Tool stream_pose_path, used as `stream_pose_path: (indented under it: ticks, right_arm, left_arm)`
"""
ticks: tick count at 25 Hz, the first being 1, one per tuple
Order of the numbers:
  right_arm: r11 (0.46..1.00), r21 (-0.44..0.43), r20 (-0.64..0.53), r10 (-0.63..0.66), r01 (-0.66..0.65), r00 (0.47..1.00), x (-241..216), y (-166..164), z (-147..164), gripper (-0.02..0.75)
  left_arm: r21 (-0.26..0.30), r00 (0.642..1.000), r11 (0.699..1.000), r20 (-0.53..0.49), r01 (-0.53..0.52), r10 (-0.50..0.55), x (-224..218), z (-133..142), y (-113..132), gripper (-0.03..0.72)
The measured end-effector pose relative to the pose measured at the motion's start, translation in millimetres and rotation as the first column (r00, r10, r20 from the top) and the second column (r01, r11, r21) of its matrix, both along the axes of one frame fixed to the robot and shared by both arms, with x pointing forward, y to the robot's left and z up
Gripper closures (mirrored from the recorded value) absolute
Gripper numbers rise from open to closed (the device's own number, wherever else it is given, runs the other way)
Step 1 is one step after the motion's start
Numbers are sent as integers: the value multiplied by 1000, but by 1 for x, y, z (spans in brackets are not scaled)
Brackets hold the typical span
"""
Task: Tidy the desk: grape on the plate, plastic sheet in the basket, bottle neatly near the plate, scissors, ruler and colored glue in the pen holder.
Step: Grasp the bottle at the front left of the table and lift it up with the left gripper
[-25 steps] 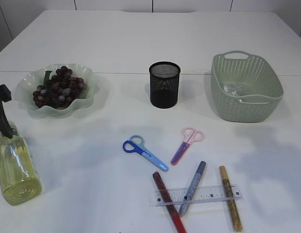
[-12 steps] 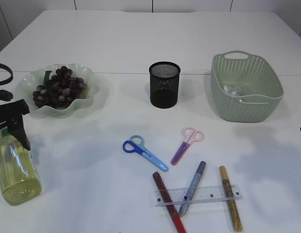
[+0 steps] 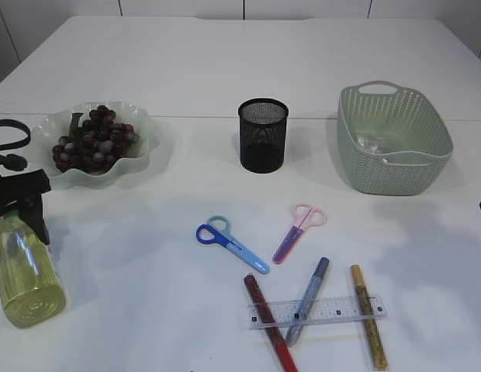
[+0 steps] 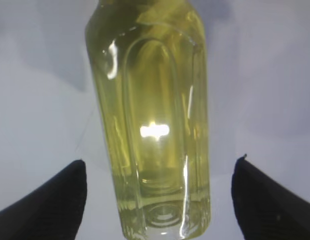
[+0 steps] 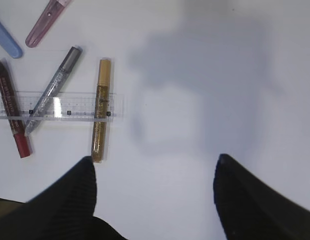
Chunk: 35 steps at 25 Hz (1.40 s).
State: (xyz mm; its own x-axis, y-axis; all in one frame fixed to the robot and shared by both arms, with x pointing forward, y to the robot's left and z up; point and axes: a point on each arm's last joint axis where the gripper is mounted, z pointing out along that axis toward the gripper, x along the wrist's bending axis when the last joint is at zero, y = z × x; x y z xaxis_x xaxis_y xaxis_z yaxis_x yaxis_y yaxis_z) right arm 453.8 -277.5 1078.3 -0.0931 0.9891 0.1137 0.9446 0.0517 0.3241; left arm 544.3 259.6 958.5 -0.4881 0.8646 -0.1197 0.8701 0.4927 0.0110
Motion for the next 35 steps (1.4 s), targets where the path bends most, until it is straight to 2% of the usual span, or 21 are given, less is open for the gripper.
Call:
stream_pose_path:
  ticks: [12, 19, 28, 35]
  right_arm:
    - [1000, 0, 24, -3, 3, 1000, 2, 0, 1, 173]
    - [1000, 0, 24, -1, 1, 1000, 2, 0, 1, 173]
    - [1000, 0, 24, -1, 1, 1000, 2, 0, 1, 173]
    - [1000, 0, 24, -1, 1, 1000, 2, 0, 1, 173]
  left_arm:
    - [9, 998, 999, -51, -34, 35, 7, -25, 0, 21]
    - [10, 998, 999, -37, -46, 46, 12, -34, -1, 22]
    - [19, 995, 999, -88, -49, 51, 13, -53, -1, 34]
    - [25, 995, 999, -83, -45, 46, 14, -53, 0, 148]
